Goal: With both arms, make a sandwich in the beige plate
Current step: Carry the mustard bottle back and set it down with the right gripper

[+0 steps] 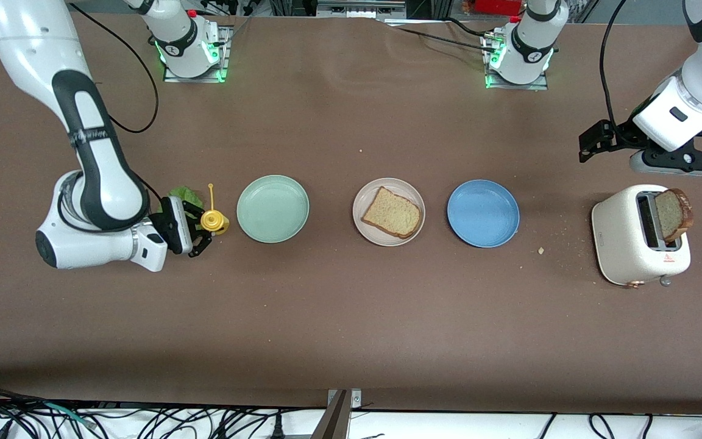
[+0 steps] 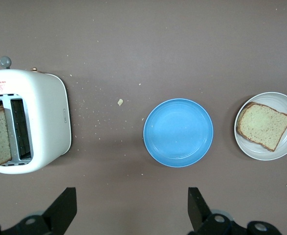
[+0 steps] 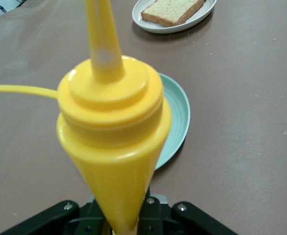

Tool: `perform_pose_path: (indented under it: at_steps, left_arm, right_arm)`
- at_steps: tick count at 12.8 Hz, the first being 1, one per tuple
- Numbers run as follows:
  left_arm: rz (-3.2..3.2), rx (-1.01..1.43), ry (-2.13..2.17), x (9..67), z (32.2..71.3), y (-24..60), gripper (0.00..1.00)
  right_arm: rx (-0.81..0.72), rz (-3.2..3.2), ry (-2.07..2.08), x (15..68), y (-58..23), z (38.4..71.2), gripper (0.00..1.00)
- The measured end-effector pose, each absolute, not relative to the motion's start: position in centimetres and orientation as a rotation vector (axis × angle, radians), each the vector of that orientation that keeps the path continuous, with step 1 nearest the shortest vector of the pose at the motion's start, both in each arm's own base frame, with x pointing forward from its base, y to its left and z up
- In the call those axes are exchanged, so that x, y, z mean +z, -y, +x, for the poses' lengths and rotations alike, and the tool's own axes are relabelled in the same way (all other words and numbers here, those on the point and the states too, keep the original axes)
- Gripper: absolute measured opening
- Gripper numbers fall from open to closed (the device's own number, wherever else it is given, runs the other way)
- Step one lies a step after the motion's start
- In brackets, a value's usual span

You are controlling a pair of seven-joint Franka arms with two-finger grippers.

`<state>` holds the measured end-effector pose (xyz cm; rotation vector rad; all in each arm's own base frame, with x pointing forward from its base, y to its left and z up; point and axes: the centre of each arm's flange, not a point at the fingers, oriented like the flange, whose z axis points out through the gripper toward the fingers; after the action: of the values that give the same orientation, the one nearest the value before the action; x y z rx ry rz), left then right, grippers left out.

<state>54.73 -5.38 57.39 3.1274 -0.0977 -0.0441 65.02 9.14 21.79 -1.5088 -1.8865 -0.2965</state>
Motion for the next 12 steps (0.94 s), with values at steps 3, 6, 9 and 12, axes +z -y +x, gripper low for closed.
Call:
perform_pose_path:
  at_steps: [3,6,9,12]
  left_arm:
    - [3.127,-0.044,0.098,57.4,54.7,5.4,1.00]
    - [3.127,-0.044,0.098,57.4,54.7,5.4,1.00]
    - [3.127,-0.045,0.098,57.4,54.7,5.4,1.00]
    - [3.127,-0.045,0.095,57.4,54.7,5.3,1.00]
  right_arm:
    - [-0.403,-1.401,1.838,15.9,-7.5,64.0,0.19]
    - [-0.416,-1.386,1.803,14.3,-7.0,63.0,0.19]
    - [-0.461,-1.406,1.727,13.5,-6.4,62.1,0.19]
    - [-0.501,-1.441,1.680,13.2,-5.1,62.0,0.24]
